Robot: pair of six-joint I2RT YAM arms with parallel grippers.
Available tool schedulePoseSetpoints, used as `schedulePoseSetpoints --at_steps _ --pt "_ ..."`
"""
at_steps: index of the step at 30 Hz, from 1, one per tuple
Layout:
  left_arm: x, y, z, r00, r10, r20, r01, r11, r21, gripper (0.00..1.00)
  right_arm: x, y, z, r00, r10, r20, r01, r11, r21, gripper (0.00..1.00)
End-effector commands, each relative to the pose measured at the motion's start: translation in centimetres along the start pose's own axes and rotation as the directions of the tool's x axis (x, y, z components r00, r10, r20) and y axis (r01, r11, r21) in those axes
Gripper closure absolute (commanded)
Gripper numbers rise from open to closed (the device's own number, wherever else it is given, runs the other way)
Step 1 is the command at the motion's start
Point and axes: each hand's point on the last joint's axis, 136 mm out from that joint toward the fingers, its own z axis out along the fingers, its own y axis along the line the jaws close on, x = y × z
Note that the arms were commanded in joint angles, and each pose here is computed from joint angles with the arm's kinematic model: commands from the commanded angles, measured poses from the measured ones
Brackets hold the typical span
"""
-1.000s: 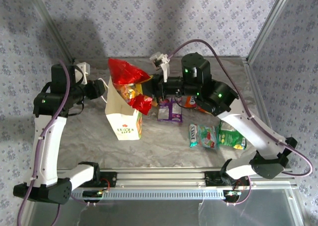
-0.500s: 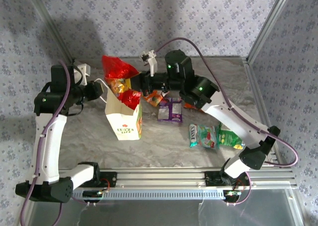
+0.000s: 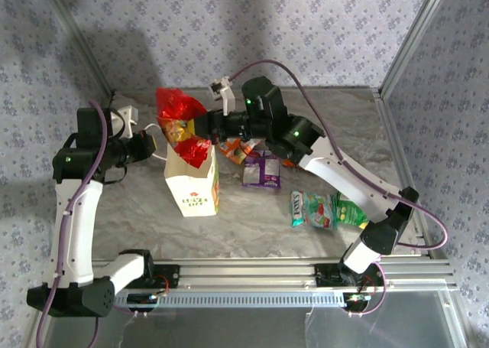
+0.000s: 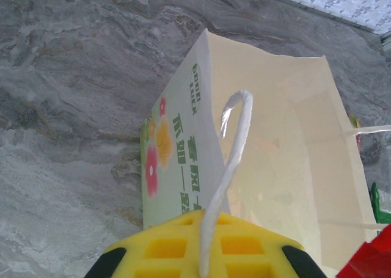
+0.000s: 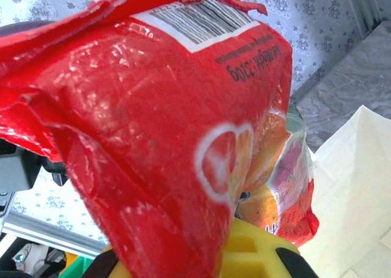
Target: Place the snacks into the paper bag
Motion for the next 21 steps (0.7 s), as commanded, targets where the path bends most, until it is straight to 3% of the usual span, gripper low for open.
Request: schedulePoseSetpoints --at_steps 1,21 --pt "0.1 -0.3 -0.7 1.0 0.005 0.016 -0.005 1.0 0.021 0.93 -3.1 3.3 -1.2 0.994 -0.027 0.107 0.033 0.998 -0.057 0.98" --pt "1.0 -0.4 -1.0 1.0 0.008 0.013 -0.008 0.999 0.044 0.93 0.3 -1.2 1.8 0.988 0.15 0.028 -0.151 0.985 0.077 0.98"
